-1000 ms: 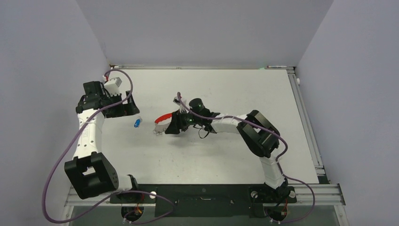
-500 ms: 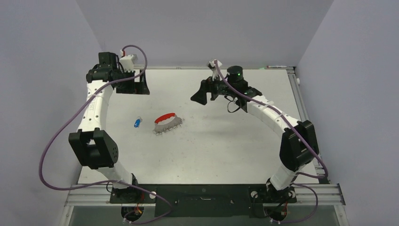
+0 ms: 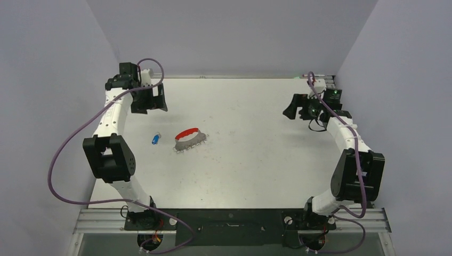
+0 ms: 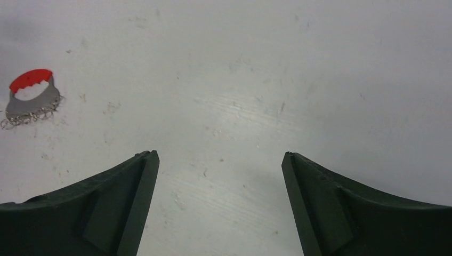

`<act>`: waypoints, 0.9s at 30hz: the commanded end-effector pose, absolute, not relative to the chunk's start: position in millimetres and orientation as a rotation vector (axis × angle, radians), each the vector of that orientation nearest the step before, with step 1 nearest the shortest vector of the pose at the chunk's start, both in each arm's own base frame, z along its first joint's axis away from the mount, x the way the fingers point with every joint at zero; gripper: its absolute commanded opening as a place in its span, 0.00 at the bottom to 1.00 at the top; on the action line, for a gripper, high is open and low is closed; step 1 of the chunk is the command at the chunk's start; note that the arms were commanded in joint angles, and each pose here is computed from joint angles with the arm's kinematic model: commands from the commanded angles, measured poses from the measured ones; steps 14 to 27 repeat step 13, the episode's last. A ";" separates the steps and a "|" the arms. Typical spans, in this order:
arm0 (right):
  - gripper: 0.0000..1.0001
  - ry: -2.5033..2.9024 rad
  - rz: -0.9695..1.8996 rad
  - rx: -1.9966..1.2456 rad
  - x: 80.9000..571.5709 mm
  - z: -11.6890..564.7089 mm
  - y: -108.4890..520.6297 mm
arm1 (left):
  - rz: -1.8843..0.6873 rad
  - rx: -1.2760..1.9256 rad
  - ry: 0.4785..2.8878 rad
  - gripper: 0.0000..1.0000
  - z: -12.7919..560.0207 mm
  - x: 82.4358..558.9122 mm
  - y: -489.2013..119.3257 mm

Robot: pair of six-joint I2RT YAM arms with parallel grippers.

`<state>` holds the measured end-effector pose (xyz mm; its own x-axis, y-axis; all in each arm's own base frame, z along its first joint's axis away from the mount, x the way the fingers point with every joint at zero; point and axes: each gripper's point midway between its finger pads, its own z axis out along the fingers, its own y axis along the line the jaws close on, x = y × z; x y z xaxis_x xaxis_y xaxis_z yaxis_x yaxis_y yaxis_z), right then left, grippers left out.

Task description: Remove the keys from the keyring

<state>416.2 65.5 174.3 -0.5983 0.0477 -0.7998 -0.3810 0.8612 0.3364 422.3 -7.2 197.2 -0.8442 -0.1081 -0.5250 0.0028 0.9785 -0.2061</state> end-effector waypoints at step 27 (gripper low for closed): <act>0.90 2.167 0.528 -0.244 386.5 159.9 31.5 | -0.242 -0.131 2.562 0.96 188.3 373.8 -8.3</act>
